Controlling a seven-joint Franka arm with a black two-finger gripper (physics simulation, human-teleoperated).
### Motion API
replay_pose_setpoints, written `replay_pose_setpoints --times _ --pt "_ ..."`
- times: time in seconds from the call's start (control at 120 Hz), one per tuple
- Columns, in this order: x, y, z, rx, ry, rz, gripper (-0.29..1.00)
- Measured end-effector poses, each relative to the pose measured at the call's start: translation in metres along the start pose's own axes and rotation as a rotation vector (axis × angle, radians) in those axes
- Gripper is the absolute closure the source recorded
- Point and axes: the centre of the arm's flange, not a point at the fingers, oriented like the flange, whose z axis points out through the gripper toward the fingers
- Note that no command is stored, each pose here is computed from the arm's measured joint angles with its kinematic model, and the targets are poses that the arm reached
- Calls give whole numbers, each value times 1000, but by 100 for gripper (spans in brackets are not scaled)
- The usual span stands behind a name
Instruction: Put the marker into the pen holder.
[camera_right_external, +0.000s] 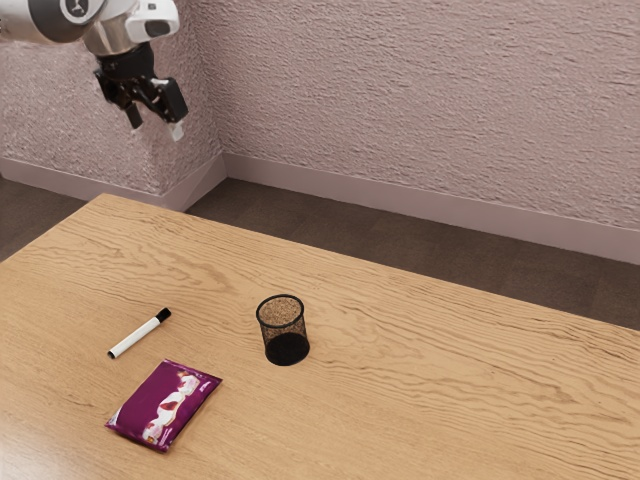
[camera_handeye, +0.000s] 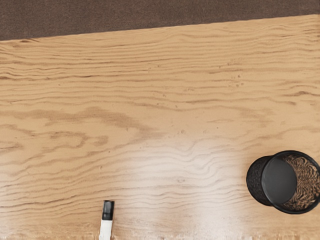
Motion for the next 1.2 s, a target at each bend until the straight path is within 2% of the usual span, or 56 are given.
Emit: replay_pose_setpoints --times 0.233,0.317,0.408,0.45,0.492,0.558,0.608,0.733,1.008,1.2 --pt "-3 63 11 -17 -114 50 1" --pt "-4 86 48 -21 -195 74 1" --pt "-16 98 118 -18 -320 78 1" --pt "-22 84 148 -15 -371 42 1" --pt "-32 48 175 -12 -411 -30 1" --pt "-56 -14 210 -3 -455 -150 1" --pt "-73 -32 232 3 -478 -190 0" --pt "-83 -24 273 17 -486 -179 1" --pt "-93 -64 351 14 -475 -223 1" --pt "-97 -83 380 9 -448 -205 1"
